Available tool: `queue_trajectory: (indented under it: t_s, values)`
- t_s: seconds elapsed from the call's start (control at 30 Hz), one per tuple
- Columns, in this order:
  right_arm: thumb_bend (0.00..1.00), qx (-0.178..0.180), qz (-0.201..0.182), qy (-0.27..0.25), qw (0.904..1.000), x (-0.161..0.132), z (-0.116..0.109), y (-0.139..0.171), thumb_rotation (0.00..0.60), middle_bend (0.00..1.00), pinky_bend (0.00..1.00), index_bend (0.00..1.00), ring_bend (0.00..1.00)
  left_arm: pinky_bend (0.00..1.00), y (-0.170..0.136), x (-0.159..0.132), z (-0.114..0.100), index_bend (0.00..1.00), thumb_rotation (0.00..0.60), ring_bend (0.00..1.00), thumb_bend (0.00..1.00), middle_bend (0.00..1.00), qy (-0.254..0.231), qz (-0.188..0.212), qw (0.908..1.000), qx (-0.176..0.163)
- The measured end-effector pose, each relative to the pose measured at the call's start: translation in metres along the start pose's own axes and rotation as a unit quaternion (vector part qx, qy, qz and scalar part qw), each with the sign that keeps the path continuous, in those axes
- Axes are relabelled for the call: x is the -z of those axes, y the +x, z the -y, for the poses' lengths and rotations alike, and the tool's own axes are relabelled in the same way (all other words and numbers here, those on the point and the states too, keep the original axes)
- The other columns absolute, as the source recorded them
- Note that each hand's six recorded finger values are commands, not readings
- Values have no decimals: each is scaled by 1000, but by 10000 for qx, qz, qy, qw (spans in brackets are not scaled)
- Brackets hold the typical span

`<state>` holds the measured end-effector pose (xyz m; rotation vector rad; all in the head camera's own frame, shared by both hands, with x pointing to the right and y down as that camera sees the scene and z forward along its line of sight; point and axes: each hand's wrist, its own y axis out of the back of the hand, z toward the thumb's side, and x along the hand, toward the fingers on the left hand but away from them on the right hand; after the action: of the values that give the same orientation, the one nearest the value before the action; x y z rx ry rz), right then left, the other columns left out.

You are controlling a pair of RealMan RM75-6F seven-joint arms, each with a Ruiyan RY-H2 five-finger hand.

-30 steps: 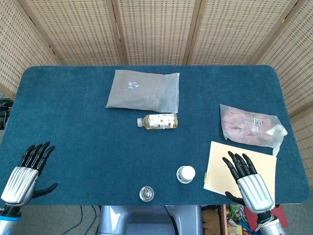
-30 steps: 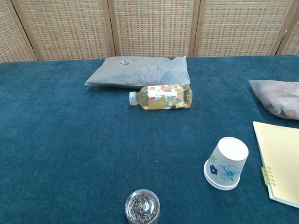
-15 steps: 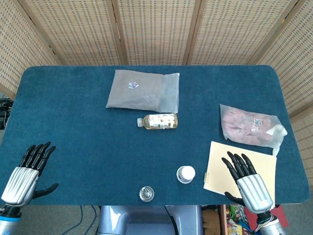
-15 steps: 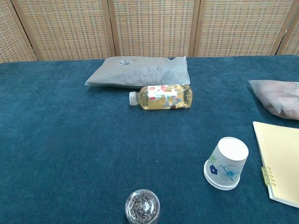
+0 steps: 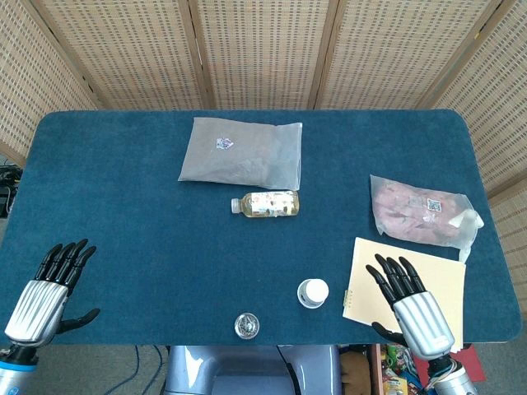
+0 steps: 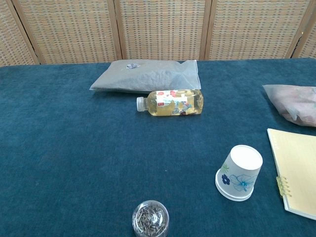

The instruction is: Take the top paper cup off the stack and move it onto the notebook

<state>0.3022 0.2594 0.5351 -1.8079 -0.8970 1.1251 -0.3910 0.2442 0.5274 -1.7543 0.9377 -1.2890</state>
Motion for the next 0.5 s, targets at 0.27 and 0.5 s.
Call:
queue_trajectory:
  t_s: [0.27, 0.5]
  values:
    - [179, 26, -445, -20, 9990, -25, -13, -21, 600, 0, 0, 242, 0, 0, -1, 0, -2, 0, 600, 0, 149, 0, -13, 4, 10000, -50]
    - [179, -591, -708, 180, 9956, -49, 1, -40, 600, 0, 0, 318, 0, 0, -2, 0, -3, 0, 600, 0, 149, 0, -26, 13, 10000, -61]
